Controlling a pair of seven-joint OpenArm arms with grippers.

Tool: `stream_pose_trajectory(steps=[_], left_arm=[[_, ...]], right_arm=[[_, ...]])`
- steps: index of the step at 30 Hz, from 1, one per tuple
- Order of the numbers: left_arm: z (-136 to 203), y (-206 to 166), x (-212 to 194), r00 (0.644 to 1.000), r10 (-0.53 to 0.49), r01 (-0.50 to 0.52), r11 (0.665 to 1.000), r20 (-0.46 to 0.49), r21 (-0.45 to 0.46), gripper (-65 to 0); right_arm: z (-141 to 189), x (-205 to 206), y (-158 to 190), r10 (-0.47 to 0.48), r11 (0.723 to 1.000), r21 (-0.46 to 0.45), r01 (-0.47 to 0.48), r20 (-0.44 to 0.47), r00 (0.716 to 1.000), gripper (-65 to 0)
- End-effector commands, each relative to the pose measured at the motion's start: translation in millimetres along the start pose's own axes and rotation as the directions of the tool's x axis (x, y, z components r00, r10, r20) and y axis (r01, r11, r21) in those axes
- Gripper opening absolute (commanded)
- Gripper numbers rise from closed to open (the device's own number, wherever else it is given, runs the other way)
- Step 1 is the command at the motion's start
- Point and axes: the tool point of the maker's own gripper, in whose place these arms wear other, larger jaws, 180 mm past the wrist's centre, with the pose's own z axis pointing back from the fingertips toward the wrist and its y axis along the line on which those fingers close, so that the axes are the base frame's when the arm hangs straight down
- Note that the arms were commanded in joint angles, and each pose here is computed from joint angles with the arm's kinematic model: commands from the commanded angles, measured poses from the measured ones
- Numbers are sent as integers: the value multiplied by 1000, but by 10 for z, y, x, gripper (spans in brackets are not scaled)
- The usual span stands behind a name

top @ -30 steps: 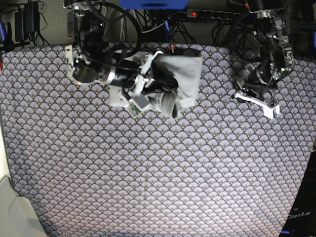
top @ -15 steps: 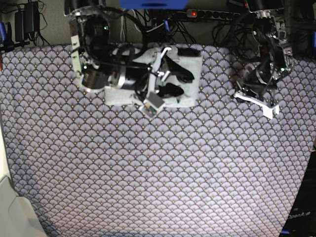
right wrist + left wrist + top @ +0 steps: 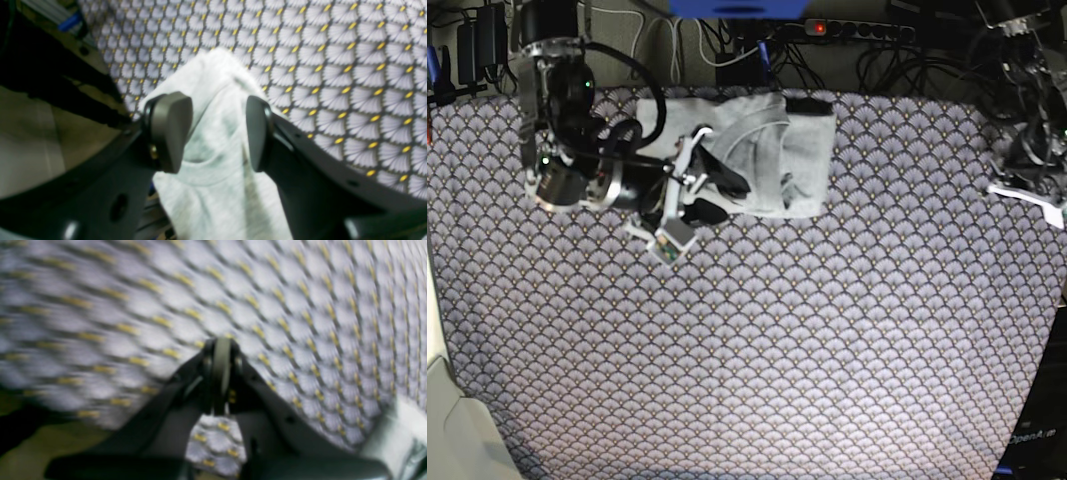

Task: Fold the T-shirt properly
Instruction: 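Press and tuck the folded bundle edges with the right gripper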

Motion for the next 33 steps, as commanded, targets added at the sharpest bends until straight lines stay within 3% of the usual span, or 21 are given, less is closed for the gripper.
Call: stream_pose_trajectory(steps=[1, 6, 13, 19, 33], left_arm=[[48, -62, 151, 999, -18, 19, 1000, 43, -21, -647], [45, -60, 114, 999, -15, 16, 1000, 36, -21, -647], [16, -73, 35, 1000, 3, -3, 1000, 21, -25, -647], [17, -84, 34, 1000, 5, -5, 1000, 22, -29, -647], [10, -92, 32, 1000, 5, -5, 1000, 24, -31, -647]], right_arm=[[4, 95, -28, 1, 1000, 4, -1, 34, 999, -339], [-94, 98, -94, 43, 999, 30, -43, -19, 999, -340], [-287, 11, 138, 82, 990, 118, -73, -69, 994, -340], [-403, -33, 152, 54, 988, 148, -44, -58, 997, -340], [-395, 139, 61, 86, 988, 132, -81, -37, 996, -340]])
